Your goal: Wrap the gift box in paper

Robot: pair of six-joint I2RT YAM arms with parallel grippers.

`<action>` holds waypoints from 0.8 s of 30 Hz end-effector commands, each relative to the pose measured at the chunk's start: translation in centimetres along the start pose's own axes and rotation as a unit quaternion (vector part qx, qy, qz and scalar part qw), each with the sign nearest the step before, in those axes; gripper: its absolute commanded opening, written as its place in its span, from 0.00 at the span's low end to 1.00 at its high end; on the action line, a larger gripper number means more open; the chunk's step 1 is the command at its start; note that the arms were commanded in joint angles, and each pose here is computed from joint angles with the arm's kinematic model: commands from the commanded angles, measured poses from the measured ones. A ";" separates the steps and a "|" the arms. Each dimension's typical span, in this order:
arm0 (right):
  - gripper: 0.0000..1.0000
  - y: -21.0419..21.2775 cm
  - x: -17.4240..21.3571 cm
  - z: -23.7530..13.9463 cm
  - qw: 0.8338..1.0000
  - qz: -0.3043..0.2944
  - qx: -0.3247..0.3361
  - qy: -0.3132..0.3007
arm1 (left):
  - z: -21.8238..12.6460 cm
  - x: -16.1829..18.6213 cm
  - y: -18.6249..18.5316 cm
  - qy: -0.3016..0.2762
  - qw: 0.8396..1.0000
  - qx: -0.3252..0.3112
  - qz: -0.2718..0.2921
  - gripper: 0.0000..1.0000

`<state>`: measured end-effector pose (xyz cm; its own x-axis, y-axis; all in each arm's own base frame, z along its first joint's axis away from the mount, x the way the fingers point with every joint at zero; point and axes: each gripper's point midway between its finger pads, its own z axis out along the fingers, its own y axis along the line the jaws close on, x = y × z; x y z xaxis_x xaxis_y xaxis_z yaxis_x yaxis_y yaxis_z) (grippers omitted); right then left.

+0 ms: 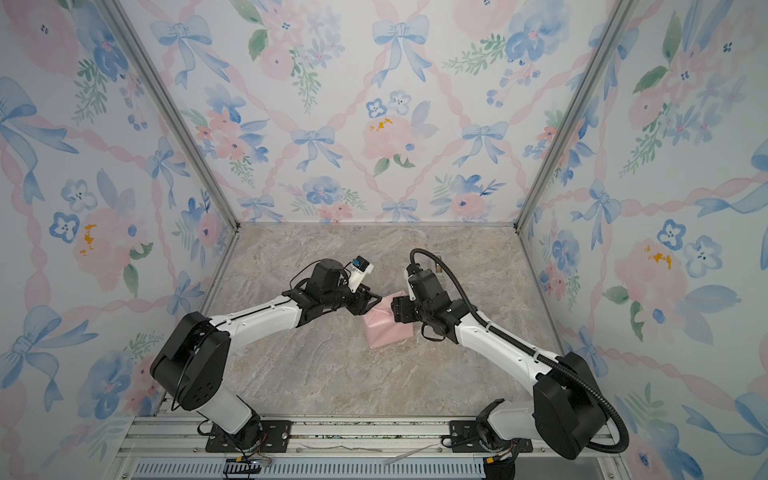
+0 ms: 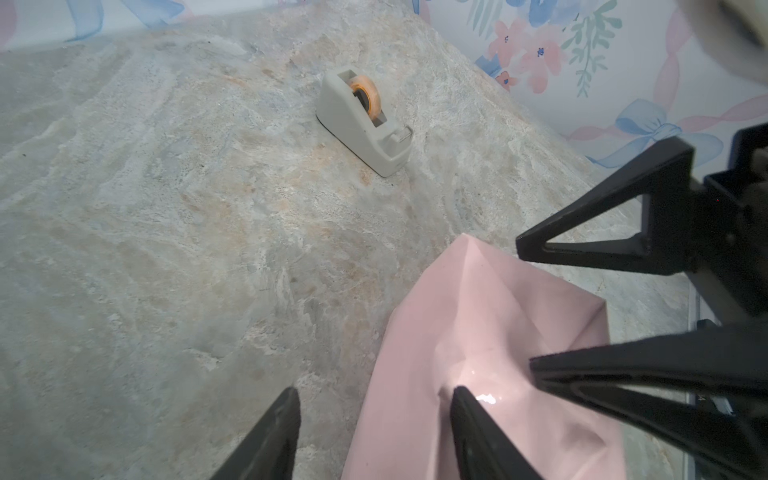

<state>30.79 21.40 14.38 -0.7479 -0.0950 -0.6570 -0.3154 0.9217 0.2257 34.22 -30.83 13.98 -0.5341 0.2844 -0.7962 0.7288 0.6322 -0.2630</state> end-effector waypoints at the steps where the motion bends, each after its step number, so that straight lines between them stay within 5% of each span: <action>1: 0.77 -0.3 0.6 -1.5 1.000 -0.014 0.010 0.006 | 0.7 3.8 0.6 0.051 0.999 -0.010 -0.009 0.59; 8: 0.80 0.9 -3.4 -6.5 0.996 -0.003 -0.038 -0.083 | 0.4 4.6 0.6 0.057 0.998 -0.014 -0.008 0.58; 24: 0.77 0.2 0.6 0.9 0.996 -0.046 0.023 0.080 | 0.2 4.3 0.4 0.054 0.998 -0.018 -0.004 0.58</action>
<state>31.43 22.04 13.85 -0.7914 -0.1746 -0.5858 -0.3431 0.9200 0.1894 34.08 -30.87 13.85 -0.5165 0.2770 -0.8102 0.7331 0.6320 -0.2512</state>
